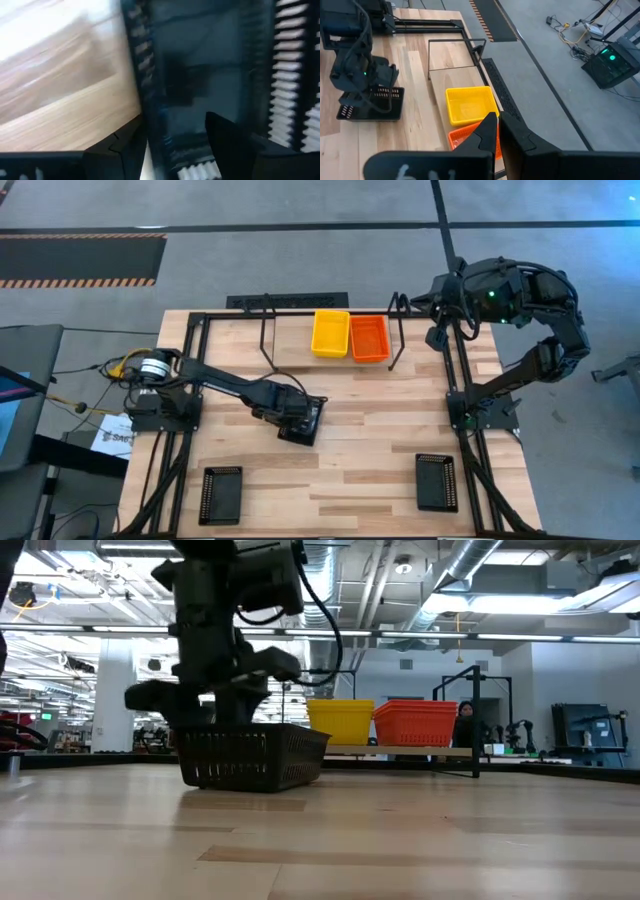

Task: Stack baskets on shelf by color
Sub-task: Put the top black bin on the shelf

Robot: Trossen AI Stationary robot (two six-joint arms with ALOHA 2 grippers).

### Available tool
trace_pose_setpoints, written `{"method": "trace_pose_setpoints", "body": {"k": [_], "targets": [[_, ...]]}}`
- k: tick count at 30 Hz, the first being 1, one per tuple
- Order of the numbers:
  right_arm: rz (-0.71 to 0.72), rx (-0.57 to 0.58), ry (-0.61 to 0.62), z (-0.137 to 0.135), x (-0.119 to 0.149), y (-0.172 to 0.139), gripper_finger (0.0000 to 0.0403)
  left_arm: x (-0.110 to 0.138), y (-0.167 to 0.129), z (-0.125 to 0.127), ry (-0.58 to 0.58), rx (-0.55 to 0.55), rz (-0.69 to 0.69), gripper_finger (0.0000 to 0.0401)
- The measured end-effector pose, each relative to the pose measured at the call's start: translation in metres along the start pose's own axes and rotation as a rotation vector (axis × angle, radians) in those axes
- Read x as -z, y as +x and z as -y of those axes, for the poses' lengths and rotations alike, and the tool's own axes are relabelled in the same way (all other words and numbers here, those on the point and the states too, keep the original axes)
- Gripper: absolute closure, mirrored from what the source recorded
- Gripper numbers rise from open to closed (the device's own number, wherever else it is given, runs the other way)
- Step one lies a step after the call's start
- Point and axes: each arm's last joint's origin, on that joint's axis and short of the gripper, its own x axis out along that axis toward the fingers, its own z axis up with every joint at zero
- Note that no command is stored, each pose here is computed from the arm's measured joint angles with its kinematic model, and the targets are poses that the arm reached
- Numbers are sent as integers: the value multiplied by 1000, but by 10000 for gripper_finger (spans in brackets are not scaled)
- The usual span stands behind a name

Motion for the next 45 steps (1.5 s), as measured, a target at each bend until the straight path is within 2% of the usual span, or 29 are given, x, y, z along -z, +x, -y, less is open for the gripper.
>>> {"method": "trace_pose_setpoints", "body": {"k": [3,7,9,13,16,20,23,28,32,38,45], "targets": [[-4,0,-2,0,0,0,361,0,1,3,14,22,-8,252],[-10,-1,-4,0,1,0,361,-2,0,3,53,39,-21,355],[-10,-1,-3,0,1,0,361,-3,0,3,66,45,-29,387],[-11,-1,-3,0,1,0,361,-2,-5,3,77,60,-27,399],[-12,-1,-4,0,1,0,361,0,-24,10,112,80,0,400],[-13,-1,-4,0,1,0,361,-1,-75,24,152,150,159,401],[-13,-1,-3,0,1,0,361,-5,-122,24,137,158,314,401],[-14,-2,7,0,1,0,362,-10,-182,10,101,105,508,401],[-57,-26,4,-7,-1,12,391,-8,-217,-5,109,29,593,401],[-185,-51,-64,-29,-10,59,399,-5,-250,-29,90,-58,680,401],[-313,-86,-278,-71,-23,160,400,1,-263,-51,111,-140,666,401]]}}
